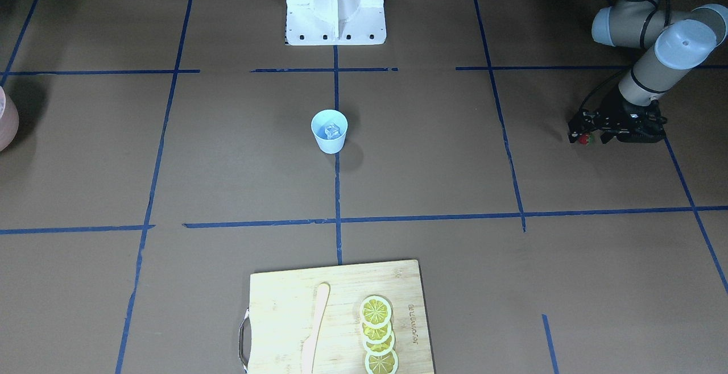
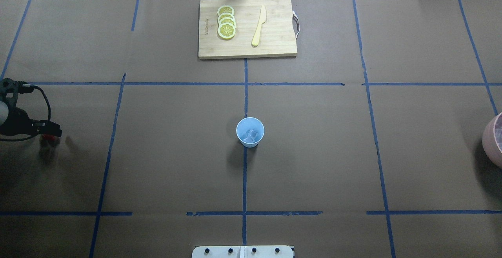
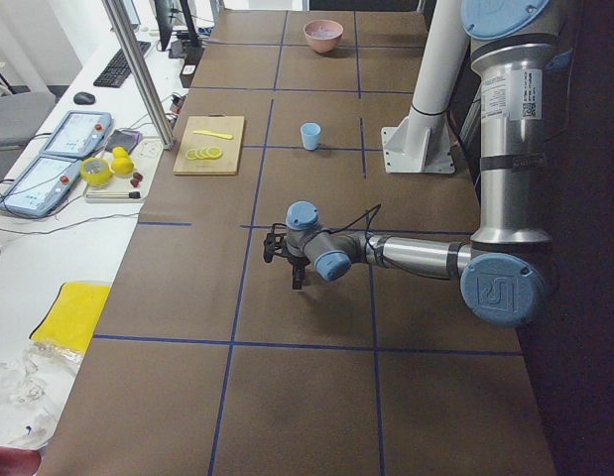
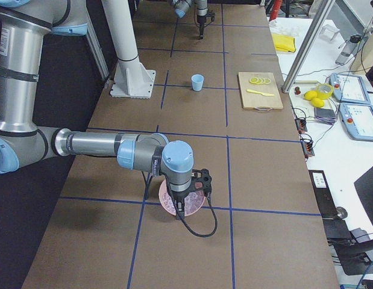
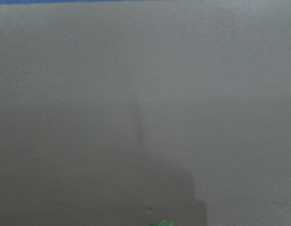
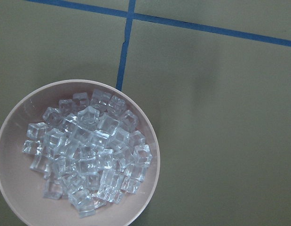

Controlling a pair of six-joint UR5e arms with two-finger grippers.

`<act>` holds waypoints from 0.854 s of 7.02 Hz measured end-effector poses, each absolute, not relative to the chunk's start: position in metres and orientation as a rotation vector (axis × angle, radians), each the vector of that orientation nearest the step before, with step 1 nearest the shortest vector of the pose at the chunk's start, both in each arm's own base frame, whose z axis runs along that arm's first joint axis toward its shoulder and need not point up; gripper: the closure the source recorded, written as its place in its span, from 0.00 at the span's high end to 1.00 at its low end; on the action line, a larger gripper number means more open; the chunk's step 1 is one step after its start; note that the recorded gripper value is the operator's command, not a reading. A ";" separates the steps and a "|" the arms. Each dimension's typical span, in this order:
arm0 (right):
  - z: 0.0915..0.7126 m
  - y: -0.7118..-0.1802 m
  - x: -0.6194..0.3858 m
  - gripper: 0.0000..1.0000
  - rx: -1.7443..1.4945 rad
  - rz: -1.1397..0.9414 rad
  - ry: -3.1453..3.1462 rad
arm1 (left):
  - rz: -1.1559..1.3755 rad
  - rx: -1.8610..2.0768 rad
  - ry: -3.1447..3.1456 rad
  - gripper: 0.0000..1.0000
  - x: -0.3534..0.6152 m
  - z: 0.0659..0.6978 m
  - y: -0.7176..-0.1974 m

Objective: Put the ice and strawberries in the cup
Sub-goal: 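Lower the left gripper onto the strawberry and close it, then lift the strawberry with the left gripper and carry it over the cup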

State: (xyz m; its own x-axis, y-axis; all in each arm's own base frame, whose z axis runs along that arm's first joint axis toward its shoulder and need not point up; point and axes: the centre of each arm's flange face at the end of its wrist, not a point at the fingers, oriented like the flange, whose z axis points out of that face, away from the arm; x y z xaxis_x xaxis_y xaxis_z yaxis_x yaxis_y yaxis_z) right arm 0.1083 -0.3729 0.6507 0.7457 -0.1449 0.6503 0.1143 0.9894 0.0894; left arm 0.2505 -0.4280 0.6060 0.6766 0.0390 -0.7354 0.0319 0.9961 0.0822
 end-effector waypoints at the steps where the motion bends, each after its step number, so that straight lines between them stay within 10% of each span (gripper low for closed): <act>1: 0.651 -0.373 0.109 0.99 0.045 -0.141 -0.715 | 0.004 0.089 0.827 0.16 0.251 0.606 -0.428; 6: 0.651 -0.372 0.110 0.99 0.046 -0.137 -0.715 | 0.033 0.075 0.886 0.00 0.248 0.580 -0.422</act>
